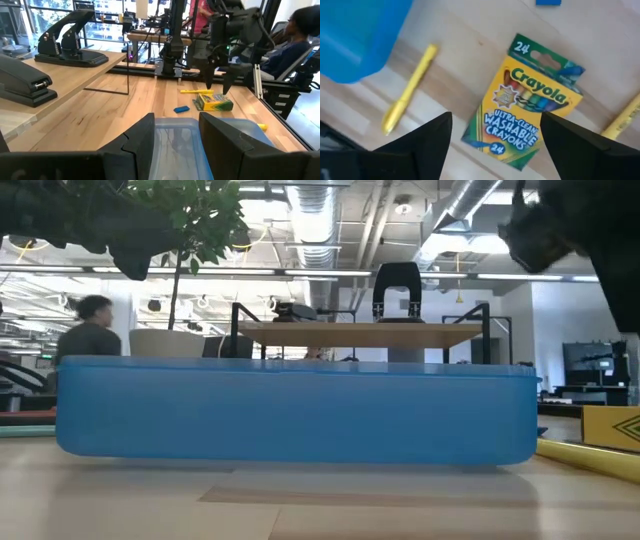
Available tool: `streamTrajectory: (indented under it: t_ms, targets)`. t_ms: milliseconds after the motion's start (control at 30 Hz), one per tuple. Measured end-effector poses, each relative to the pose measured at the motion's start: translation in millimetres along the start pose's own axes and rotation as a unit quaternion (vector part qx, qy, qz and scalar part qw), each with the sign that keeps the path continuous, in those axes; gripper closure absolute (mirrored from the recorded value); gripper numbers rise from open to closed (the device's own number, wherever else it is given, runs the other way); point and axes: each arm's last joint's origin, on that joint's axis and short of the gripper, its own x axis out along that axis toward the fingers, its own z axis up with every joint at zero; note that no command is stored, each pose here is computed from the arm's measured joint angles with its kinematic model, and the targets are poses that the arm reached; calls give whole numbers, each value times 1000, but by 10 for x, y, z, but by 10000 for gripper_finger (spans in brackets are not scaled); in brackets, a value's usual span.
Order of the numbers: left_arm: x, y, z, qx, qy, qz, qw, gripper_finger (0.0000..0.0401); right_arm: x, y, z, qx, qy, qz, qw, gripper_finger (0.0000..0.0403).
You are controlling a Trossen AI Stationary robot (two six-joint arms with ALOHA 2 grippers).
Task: Pack school essentials
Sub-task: Adjust the yellow box of crayons
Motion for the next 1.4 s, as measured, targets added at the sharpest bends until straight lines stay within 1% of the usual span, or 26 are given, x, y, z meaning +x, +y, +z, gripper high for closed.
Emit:
streamTrajectory:
  t_ms: [133,300,400,467,633,733,867,1133,1400]
  targets:
    - [0,-1,1,0,-1,-1,1000,257,-22,2,-25,1,-12,-7,1000,64]
    - [0,-1,1,0,0,-1,1000,257,17,-43,-165,10,-14,-38,999,53]
    - [0,-1,1,0,0,-1,1000,257,22,-19,-283,-25,-22,-26,999,44]
    - [0,-1,1,0,0,-1,1000,257,25,-13,-373,-35,-26,-22,999,40]
    - [0,-1,1,0,0,-1,1000,257,45,-27,-556,15,-52,-20,998,31]
    - [0,-1,1,0,0,-1,1000,257,70,-34,-625,35,-69,-22,997,23]
    - [0,-2,0,0,0,-2,1000,257,105,-27,-632,51,-73,-27,996,5]
    - [-2,-14,-5,1,2,-7,1000,257,332,4,-521,67,-69,-67,993,4]
    - [-2,-14,-5,1,3,-8,1000,257,456,38,-408,70,-44,-87,993,3]
